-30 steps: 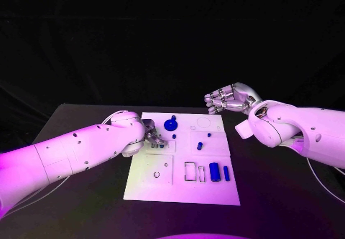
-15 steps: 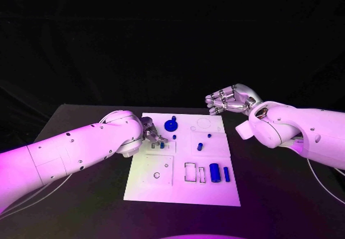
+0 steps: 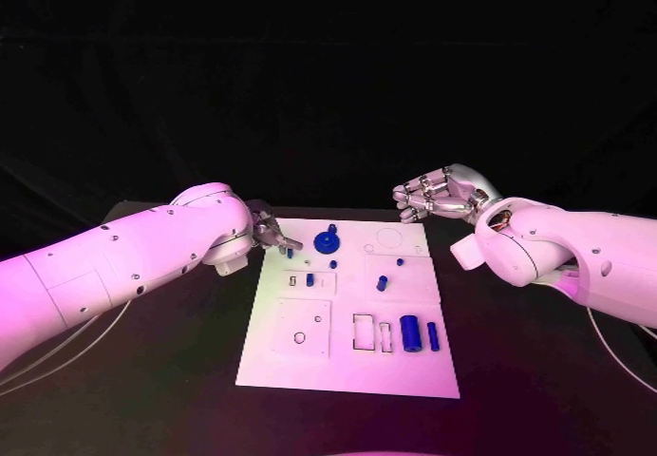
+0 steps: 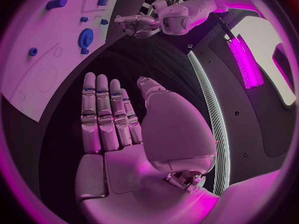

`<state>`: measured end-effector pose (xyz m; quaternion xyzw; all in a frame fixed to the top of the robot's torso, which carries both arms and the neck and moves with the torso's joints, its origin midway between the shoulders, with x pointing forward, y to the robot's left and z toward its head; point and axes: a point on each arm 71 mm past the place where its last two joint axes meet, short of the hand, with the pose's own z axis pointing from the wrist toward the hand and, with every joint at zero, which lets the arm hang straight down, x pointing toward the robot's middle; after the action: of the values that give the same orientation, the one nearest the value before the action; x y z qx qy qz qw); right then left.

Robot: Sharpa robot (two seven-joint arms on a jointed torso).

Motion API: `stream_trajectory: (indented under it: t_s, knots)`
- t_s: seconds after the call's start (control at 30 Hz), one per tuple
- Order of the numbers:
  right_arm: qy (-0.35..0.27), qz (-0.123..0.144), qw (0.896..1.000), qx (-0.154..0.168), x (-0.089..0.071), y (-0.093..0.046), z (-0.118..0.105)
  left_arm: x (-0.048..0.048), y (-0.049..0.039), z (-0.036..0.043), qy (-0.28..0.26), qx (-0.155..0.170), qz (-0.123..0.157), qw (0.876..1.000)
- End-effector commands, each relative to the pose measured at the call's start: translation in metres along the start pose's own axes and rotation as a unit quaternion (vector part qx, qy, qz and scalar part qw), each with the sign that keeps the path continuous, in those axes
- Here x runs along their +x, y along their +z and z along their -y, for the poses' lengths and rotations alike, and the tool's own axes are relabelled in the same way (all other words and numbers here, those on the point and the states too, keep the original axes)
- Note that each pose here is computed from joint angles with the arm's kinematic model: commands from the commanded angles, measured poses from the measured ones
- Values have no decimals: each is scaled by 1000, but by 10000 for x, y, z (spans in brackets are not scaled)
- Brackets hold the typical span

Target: Assemble the parts on the task board

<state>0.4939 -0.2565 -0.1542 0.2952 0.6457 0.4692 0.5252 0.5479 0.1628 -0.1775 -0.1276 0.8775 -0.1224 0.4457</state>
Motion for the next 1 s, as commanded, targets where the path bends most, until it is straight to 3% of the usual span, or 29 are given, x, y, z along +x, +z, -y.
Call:
stream_trajectory:
  t_s: [0.03, 0.3, 1.0]
  knots:
    - [1, -9, 1000, -3, 21, -2, -5, -39, 31, -5, 21, -3, -9, 1000]
    - [2, -10, 1000, -4, 30, -7, -11, -129, 127, -23, 34, -18, 3, 999]
    - [3, -14, 1000, -6, 63, 3, -25, -103, 302, 73, 51, -29, 13, 998]
